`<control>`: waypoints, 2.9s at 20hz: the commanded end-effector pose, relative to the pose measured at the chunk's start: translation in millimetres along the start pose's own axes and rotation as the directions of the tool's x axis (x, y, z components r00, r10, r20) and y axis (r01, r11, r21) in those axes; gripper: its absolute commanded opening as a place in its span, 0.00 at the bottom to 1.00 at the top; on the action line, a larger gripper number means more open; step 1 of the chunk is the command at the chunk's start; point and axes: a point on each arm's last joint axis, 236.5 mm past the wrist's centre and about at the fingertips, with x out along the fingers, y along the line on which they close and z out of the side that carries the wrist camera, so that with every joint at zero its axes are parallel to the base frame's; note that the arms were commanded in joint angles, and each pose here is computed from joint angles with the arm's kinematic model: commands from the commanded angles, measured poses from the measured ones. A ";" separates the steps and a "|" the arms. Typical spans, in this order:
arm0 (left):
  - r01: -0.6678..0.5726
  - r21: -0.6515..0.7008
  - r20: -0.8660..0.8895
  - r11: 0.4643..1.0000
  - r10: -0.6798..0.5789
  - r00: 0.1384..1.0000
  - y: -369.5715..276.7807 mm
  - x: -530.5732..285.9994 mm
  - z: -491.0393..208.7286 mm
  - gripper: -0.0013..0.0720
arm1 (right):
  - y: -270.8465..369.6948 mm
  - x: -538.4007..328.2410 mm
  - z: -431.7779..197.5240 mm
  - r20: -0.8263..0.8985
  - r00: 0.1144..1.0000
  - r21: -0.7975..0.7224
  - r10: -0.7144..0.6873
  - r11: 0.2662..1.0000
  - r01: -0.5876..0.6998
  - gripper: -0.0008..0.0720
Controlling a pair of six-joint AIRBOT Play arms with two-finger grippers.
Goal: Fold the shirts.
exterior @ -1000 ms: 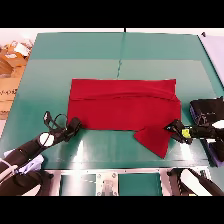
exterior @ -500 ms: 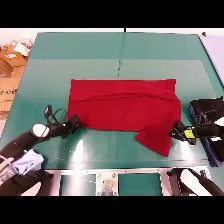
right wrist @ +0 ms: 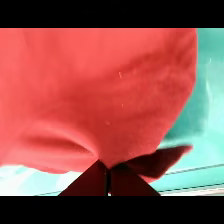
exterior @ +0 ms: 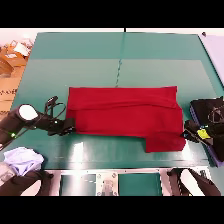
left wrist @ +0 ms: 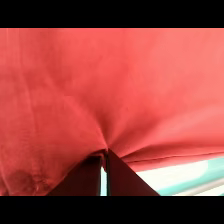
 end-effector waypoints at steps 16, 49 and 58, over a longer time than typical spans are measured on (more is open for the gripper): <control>-0.029 0.116 0.296 0.993 -0.007 0.955 -46.0 30.5 265.9 0.62 | 150.9 50.7 228.6 0.109 0.946 -0.081 0.306 0.951 -0.299 0.44; 0.104 0.397 0.159 0.912 -0.180 0.971 -202.3 28.7 226.5 0.05 | 171.2 -52.5 195.8 -0.142 0.836 -0.554 0.529 0.658 -0.510 0.04; 0.347 0.331 0.014 0.877 -0.372 0.928 -311.5 211.8 125.8 0.05 | 256.4 -119.6 95.7 -0.186 0.844 -0.631 0.504 0.597 -0.496 0.04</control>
